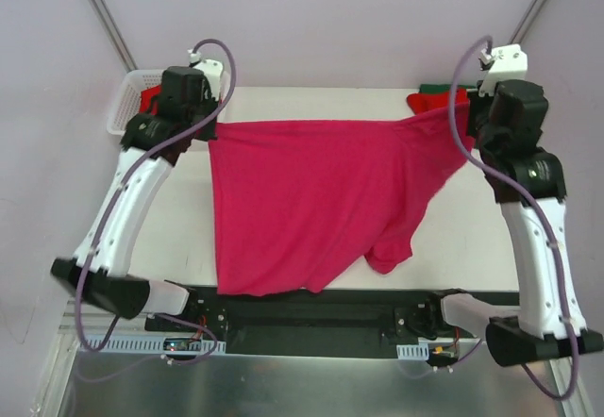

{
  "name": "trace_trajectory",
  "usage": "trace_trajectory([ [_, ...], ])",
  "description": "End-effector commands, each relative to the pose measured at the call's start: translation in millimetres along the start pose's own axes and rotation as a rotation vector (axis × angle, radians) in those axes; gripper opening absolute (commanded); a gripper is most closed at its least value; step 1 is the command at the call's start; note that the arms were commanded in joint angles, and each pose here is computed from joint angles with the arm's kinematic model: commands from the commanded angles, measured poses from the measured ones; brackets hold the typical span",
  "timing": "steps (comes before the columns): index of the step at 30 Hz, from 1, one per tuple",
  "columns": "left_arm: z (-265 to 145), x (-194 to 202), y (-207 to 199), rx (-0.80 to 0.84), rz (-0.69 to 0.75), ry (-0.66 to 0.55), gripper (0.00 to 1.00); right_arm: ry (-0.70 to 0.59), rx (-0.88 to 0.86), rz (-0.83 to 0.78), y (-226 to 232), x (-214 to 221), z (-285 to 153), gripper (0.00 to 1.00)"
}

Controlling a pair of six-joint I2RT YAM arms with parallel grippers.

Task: Fold and stack the t-shirts
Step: Flatten out the tshirt

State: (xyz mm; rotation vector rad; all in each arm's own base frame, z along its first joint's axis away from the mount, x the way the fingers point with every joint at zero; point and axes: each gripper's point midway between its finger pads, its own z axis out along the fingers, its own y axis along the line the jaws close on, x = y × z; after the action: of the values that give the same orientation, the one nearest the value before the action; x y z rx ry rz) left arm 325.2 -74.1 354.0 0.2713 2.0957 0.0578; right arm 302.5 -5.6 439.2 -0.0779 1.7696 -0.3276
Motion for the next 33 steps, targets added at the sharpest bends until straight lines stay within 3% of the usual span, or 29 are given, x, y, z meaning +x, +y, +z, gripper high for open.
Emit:
trace_trajectory([
  [1, 75.4, -0.6, 10.2, -0.033, -0.055, 0.002, 0.00, 0.005, 0.030, 0.140, -4.1, 11.6, 57.9, 0.01],
  [4, 120.6, 12.3, 7.0, -0.018, -0.073, 0.055, 0.00, 0.075, 0.000, 0.158, 12.6, 41.8, 100.9, 0.01],
  [7, 139.9, 12.9, 4.1, -0.004, -0.079, 0.067, 0.00, 0.118, -0.033, 0.163, 27.6, 59.4, 122.7, 0.01],
  [12, 121.8, -8.4, 4.4, 0.015, -0.091, 0.003, 0.00, 0.060, -0.080, 0.173, 27.3, 38.4, 102.4, 0.01],
  [17, 43.3, -34.8, -0.4, 0.108, -0.099, -0.097, 0.00, -0.047, -0.154, 0.171, 13.6, -5.1, 25.9, 0.01],
  [21, -31.6, -26.2, -2.0, 0.163, -0.101, -0.134, 0.00, -0.175, -0.204, 0.192, 0.8, -36.8, -47.2, 0.01],
  [27, -165.3, -14.8, 8.6, 0.176, -0.129, -0.376, 0.00, -0.382, -0.235, 0.200, -22.6, -66.1, -159.9, 0.01],
  [33, -251.6, -6.3, 22.6, 0.155, -0.144, -0.547, 0.00, -0.506, -0.236, 0.214, -36.5, -78.7, -220.1, 0.01],
])
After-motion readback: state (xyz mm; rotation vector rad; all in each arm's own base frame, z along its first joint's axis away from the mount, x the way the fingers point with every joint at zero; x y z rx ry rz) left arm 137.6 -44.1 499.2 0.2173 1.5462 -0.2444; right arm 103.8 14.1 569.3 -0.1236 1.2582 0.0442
